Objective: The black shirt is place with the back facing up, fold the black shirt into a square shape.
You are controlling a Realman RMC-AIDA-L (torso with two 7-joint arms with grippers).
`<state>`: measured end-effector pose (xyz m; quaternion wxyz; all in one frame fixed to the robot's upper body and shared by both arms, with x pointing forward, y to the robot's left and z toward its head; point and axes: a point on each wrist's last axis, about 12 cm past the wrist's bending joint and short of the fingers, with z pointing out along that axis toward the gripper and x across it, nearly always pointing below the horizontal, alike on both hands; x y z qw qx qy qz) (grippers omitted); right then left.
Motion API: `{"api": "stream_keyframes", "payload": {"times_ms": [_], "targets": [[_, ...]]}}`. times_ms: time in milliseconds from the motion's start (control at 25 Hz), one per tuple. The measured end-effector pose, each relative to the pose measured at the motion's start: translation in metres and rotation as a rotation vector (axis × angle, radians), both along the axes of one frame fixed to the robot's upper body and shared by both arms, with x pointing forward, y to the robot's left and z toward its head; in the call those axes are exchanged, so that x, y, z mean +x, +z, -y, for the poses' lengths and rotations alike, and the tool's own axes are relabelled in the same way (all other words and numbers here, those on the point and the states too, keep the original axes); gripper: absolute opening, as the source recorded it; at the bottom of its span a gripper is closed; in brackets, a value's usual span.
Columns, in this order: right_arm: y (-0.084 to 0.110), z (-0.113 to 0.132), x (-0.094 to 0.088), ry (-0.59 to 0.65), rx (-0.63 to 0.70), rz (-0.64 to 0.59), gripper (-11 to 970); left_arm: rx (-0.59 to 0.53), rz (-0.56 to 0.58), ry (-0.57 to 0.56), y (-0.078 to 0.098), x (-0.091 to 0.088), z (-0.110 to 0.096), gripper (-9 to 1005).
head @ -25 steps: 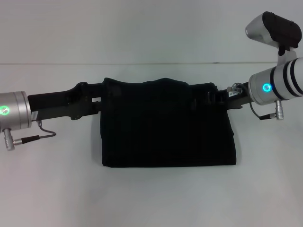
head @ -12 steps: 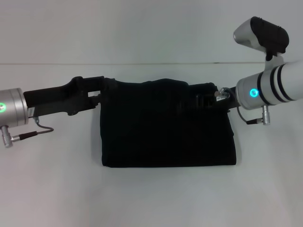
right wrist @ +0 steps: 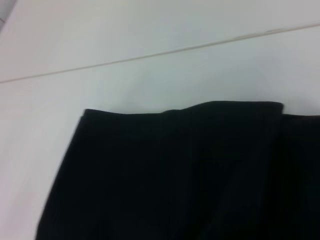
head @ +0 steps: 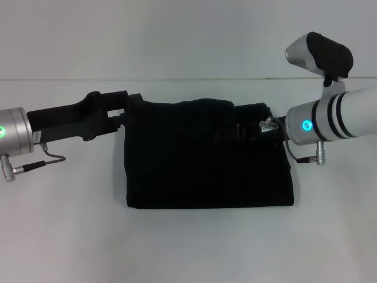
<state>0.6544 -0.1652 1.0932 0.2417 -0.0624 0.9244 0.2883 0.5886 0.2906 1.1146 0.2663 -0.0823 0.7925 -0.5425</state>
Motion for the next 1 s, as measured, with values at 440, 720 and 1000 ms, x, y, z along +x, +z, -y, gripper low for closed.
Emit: {"api": "stream_keyframes", "payload": {"times_ms": [440, 720, 1000], "targets": [[-0.0076, 0.0041, -0.0028, -0.030, 0.022, 0.008, 816, -0.005, 0.002, 0.005, 0.0005, 0.0005, -0.0004, 580], [-0.0086, 0.0067, -0.0027, -0.045, 0.037, 0.016, 797, -0.003, 0.004, 0.011, 0.0008, 0.0016, -0.0006, 579], [-0.0093, 0.0030, -0.0031, -0.023, 0.015, 0.022, 616, -0.004, 0.008, 0.009, 0.0023, 0.0030, 0.0006, 579]]}}
